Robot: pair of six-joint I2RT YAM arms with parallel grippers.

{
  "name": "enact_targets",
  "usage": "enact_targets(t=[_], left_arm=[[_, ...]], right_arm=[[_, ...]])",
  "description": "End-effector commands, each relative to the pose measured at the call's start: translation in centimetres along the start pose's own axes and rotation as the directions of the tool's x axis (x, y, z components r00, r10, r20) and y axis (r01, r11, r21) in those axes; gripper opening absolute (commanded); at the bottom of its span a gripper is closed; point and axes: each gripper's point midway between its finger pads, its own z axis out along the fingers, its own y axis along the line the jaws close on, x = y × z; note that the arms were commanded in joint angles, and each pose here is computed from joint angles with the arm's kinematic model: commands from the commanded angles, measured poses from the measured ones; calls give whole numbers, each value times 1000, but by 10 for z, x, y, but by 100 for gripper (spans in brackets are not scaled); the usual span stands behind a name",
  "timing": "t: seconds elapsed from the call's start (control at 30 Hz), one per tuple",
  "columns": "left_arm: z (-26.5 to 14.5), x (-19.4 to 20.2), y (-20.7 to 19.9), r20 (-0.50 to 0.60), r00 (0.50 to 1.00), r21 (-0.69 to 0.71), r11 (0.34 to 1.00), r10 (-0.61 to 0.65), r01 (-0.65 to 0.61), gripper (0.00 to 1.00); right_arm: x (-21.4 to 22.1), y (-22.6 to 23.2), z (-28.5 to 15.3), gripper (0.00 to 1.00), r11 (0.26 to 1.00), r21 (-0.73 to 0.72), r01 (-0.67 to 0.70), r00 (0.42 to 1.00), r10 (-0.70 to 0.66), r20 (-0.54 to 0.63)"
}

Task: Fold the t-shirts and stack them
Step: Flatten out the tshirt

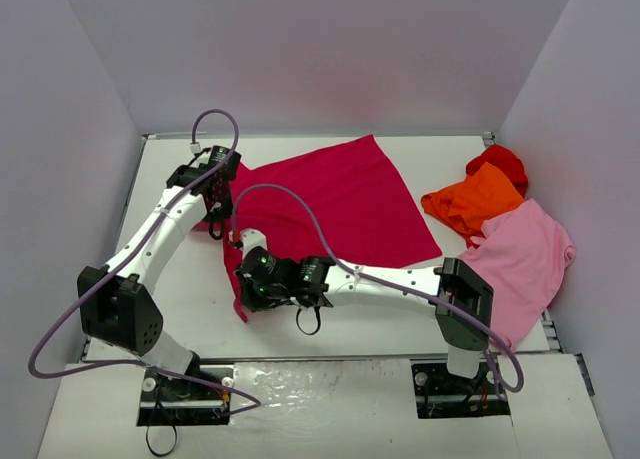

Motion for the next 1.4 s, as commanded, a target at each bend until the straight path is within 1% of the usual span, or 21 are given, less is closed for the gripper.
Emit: enact_targets(t=[0.0, 0.03, 0.1, 0.17, 0.2, 0.27, 0.37, 0.43, 0.47, 0.53, 0.57, 0.63, 0.67, 0.73, 0.77, 0.87, 0.93, 1.03, 1.1, 1.27, 1.37], left_arm=[[-8, -19, 2, 72, 997, 24, 999, -36, 34, 0], [-7, -19, 3, 73, 997, 23, 999, -39, 37, 0], [-8, -20, 5, 78, 996, 24, 999, -41, 39, 0], [-8, -20, 7, 78, 996, 22, 999, -44, 43, 0], [-7, -20, 8, 78, 996, 20, 999, -45, 44, 0], [-5, -20, 7, 73, 996, 23, 999, -46, 44, 0], [-1, -18, 5, 59, 997, 25, 999, -43, 42, 0], [2, -18, 3, 52, 998, 30, 999, -42, 41, 0], [3, -18, 2, 50, 998, 32, 999, -41, 40, 0], [5, -18, 2, 47, 998, 27, 999, -40, 39, 0], [5, -18, 2, 45, 998, 24, 999, -38, 37, 0], [8, -16, 3, 36, 999, 15, 999, -33, 32, 0], [8, -15, 4, 34, 999, 10, 999, -32, 32, 0], [8, -13, 6, 28, 999, 2, 1000, -29, 29, 0], [8, -13, 7, 28, 999, 1, 1000, -30, 30, 0], [9, -15, 6, 28, 999, 1, 1000, -32, 32, 0], [10, -14, 5, 23, 999, 2, 1000, -30, 30, 0], [14, -10, 4, 10, 1000, 0, 1000, -28, 28, 0], [16, -8, 3, 7, 1000, 3, 1000, -27, 27, 0], [23, 1, 8, -16, 1000, -26, 1000, -14, 14, 0], [25, 3, 12, -17, 1000, -42, 999, -14, 13, 0]], right_arm=[[-54, 55, -18, 0, 989, -127, 76, 988, -58, 142], [-57, 61, -20, 0, 986, -146, 79, 988, -57, 144], [-54, 66, -14, 31, 980, -172, 100, 989, -80, 124], [-54, 61, -14, 53, 984, -150, 99, 987, -79, 138], [-54, 54, -15, 60, 987, -125, 97, 986, -78, 149], [-59, 42, -26, 67, 993, -72, 95, 979, -79, 189], [-51, 20, -30, 71, 996, -8, 89, 978, -86, 189], [-45, 12, -38, 70, 997, 4, 78, 979, -77, 186], [-35, 4, -38, 69, 997, 16, 73, 983, -75, 167], [-22, -12, -38, 62, 997, 60, 56, 986, -65, 152], [-20, -20, -38, 56, 995, 89, 48, 986, -62, 157], [-26, -40, -41, 34, 987, 156, 28, 982, -56, 181], [-29, -42, -44, 26, 986, 162, 28, 980, -59, 190], [-45, -47, -51, 5, 986, 161, 35, 974, -69, 213], [-51, -49, -52, 0, 985, 166, 36, 972, -74, 223], [-50, -55, -41, 0, 989, 148, 33, 980, -60, 187], [-37, -44, -27, 0, 993, 104, 49, 989, -63, 135], [-15, -35, -6, 0, 993, 93, 77, 992, -85, 90], [-9, -32, 12, 0, 994, 83, 74, 993, -81, 81], [-17, -18, 41, 0, 994, 52, 98, 992, -102, 77], [-8, -19, 58, 0, 992, 42, 115, 992, -117, 46]])
